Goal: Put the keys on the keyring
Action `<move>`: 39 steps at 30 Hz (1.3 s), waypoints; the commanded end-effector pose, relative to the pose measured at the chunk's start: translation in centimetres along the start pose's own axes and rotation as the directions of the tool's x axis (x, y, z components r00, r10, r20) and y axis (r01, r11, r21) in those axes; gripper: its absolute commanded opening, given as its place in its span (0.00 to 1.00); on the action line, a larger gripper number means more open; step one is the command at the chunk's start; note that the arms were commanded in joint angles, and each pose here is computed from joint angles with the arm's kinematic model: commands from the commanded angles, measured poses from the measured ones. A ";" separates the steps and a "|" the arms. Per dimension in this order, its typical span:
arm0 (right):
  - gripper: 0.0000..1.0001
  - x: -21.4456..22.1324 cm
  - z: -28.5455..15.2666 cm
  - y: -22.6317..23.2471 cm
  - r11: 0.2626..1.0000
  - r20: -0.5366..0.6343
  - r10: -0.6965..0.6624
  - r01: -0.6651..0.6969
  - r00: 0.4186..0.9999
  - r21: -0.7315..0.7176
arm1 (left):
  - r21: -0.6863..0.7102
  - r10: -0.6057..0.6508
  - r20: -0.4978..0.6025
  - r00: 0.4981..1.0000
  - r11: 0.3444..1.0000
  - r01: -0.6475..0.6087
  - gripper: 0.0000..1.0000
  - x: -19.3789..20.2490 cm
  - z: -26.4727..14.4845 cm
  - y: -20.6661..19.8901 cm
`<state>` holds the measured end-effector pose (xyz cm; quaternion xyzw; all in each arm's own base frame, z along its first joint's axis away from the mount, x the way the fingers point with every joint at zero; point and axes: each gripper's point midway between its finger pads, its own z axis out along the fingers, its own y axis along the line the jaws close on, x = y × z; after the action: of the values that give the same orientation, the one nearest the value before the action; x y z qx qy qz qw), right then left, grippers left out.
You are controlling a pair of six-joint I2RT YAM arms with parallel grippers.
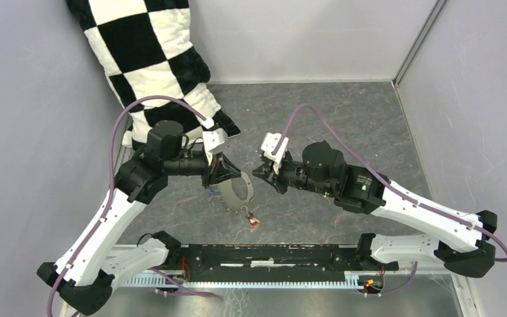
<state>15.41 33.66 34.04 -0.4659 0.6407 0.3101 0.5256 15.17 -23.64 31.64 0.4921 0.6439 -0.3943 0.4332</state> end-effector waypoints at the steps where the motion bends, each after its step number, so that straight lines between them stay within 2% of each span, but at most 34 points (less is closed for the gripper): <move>1: 0.01 3.8 1.0 -0.4 0.998 -0.025 0.030 -0.029 0.999 0.052 | -0.135 -0.070 -0.084 0.994 0.989 0.058 0.18 4.3 -1.0 4.6; 2: 0.03 5.0 1.5 -0.7 0.997 -0.047 0.039 -0.036 0.998 0.072 | -0.160 -0.120 -0.082 0.989 0.981 0.106 0.19 5.4 -1.6 6.3; 5: 0.27 8.3 3.3 -0.9 0.993 -0.079 0.083 -0.076 0.993 0.087 | -0.267 -0.257 -0.071 0.964 0.936 0.230 0.30 8.5 -4.4 12.4; 7: 0.40 9.9 5.2 -1.1 0.992 -0.094 0.100 -0.092 0.990 0.088 | -0.266 -0.281 -0.090 0.955 0.931 0.249 0.35 9.7 -6.0 14.6; 9: 0.46 10.8 7.5 -1.9 0.991 -0.122 0.091 -0.078 0.988 0.109 | -0.285 -0.343 -0.068 0.937 0.907 0.311 0.40 10.5 -7.5 16.6; 11: 0.50 11.0 10.1 -3.3 0.989 -0.133 0.099 -0.083 0.986 0.119 | -0.282 -0.352 -0.079 0.933 0.905 0.317 0.45 11.3 -8.5 17.6; 13: 0.49 11.4 12.7 -5.2 0.982 -0.148 0.146 -0.125 0.978 0.144 | -0.265 -0.317 -0.137 0.939 0.925 0.274 0.47 12.4 -9.0 17.5; 16: 0.45 12.9 16.8 -6.4 0.969 -0.186 0.225 -0.200 0.956 0.146 | -0.302 -0.314 -0.142 0.939 0.917 0.261 0.48 13.5 -9.7 18.0; 20: 0.57 14.2 20.7 -6.9 0.951 -0.221 0.289 -0.253 0.932 0.178 | -0.310 -0.308 -0.134 0.942 0.916 0.256 0.48 13.8 -9.8 17.5; 22: 0.58 15.1 22.2 -7.4 0.936 -0.242 0.323 -0.272 0.915 0.222 | -0.313 -0.307 -0.127 0.943 0.915 0.256 0.48 13.8 -9.8 17.4; 28: 0.57 17.4 24.0 -8.1 0.888 -0.259 0.374 -0.263 0.891 0.377 | -0.339 -0.302 -0.101 0.948 0.906 0.252 0.49 13.3 -10.1 18.2; 34: 0.55 20.7 23.7 -9.2 0.814 -0.257 0.413 -0.227 0.874 0.535 | -0.342 -0.305 -0.078 0.949 0.903 0.262 0.49 12.9 -10.5 18.6; 39: 0.55 21.7 23.5 -10.2 0.767 -0.233 0.426 -0.213 0.874 0.605 | -0.339 -0.313 -0.076 0.947 0.901 0.270 0.49 13.1 -10.4 18.4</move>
<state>31.74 45.79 7.55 -0.2776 0.8550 0.1348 0.4168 29.01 -6.05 19.71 0.3246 0.8130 -0.3070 0.3734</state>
